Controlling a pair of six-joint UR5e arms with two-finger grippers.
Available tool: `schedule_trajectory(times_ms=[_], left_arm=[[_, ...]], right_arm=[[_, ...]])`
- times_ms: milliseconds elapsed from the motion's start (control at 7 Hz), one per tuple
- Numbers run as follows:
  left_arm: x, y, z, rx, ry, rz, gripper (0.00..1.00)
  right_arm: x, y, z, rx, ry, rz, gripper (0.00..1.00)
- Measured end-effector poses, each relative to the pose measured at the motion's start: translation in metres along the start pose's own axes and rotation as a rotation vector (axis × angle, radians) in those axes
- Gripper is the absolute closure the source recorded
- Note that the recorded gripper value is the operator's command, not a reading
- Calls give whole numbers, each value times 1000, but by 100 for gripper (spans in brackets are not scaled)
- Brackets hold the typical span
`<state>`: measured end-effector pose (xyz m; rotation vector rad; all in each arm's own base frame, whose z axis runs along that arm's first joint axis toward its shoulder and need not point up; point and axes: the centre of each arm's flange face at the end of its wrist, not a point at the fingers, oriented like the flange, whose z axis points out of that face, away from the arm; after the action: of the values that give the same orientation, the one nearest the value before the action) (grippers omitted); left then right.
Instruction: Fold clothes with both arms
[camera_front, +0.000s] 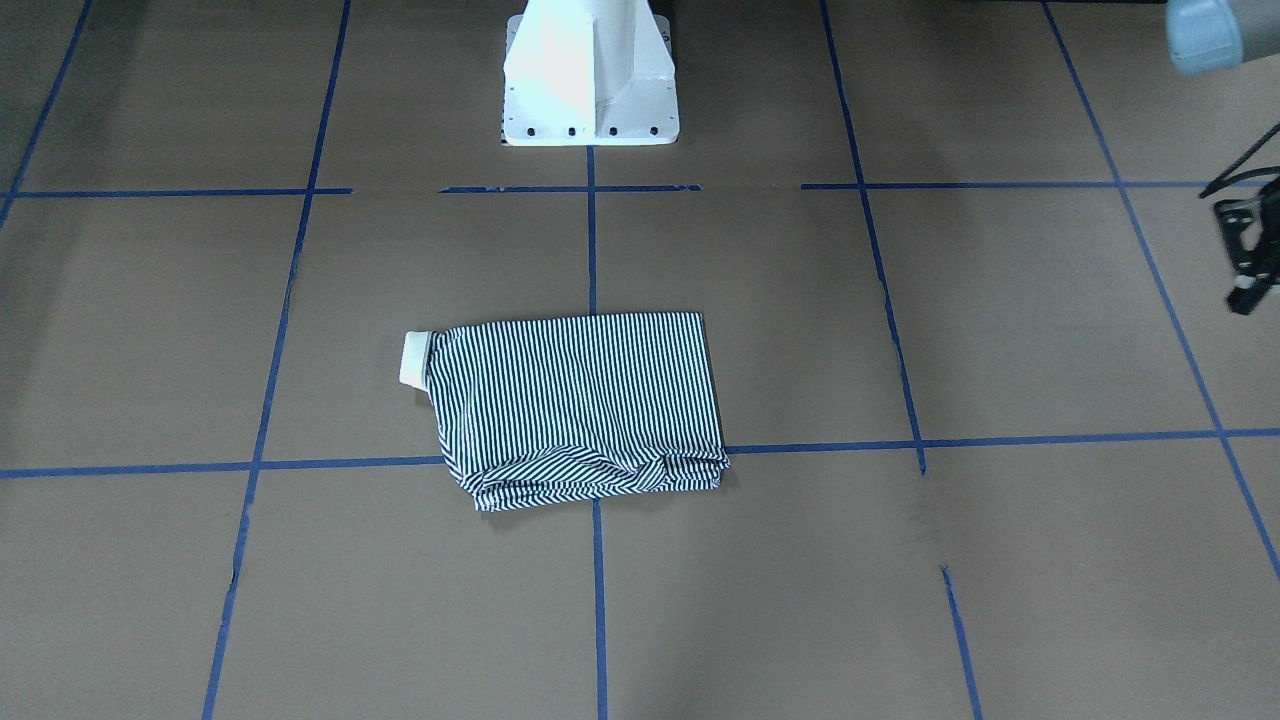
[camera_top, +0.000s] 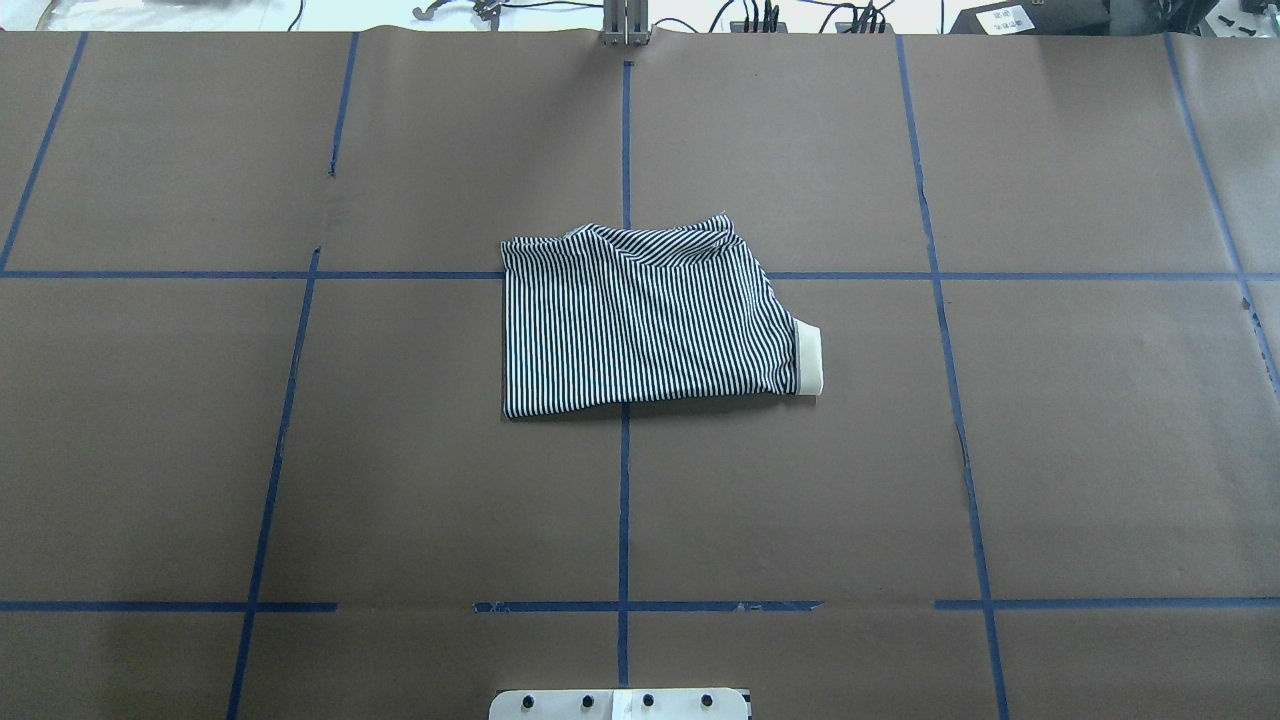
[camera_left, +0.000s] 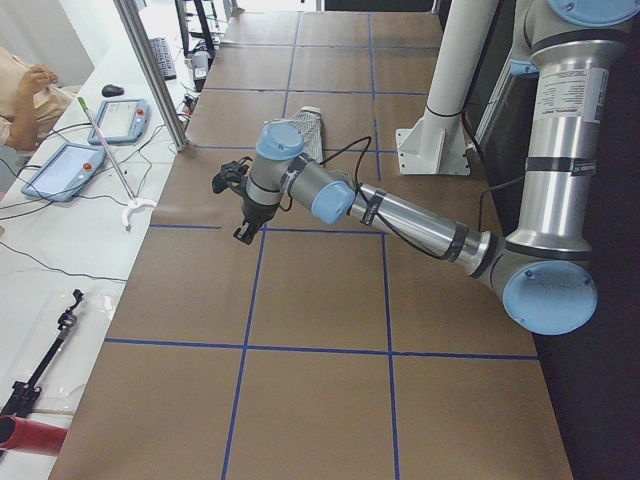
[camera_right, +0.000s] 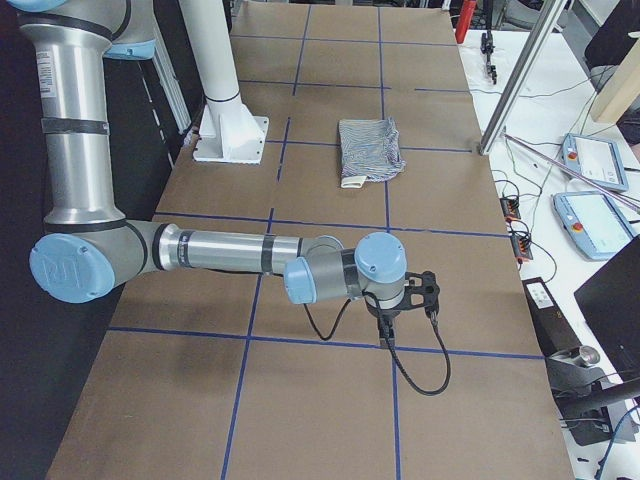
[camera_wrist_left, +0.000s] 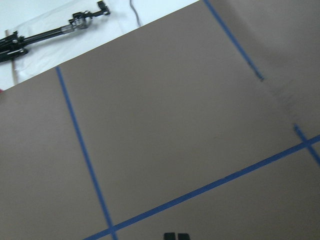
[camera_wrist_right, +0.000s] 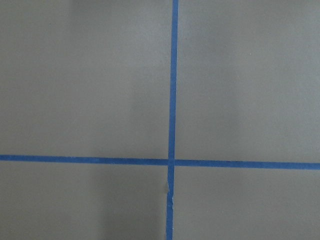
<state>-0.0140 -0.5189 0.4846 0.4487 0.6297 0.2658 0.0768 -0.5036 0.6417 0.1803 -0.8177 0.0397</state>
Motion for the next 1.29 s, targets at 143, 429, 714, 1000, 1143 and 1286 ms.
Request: schedule_trajectory(times_ms=[143, 429, 714, 1000, 1143, 1286], left_arm=[[-46, 24, 19, -104, -15, -34, 0], [-100, 74, 43, -214, 15, -148, 0], [-98, 130, 49, -230, 137, -227, 0], [-92, 150, 51, -233, 200, -264, 0], [-93, 147, 51, -235, 183, -257, 0], [-97, 141, 51, -239, 139, -241, 0]], right_arm=[[-2, 6, 10, -25, 4, -22, 0], [-14, 8, 21, -67, 4, -49, 0], [-20, 8, 26, -87, 3, -83, 0], [-18, 9, 28, -92, 6, -105, 0], [-19, 10, 33, -104, 10, -114, 0], [-18, 11, 36, -128, 15, -131, 0]])
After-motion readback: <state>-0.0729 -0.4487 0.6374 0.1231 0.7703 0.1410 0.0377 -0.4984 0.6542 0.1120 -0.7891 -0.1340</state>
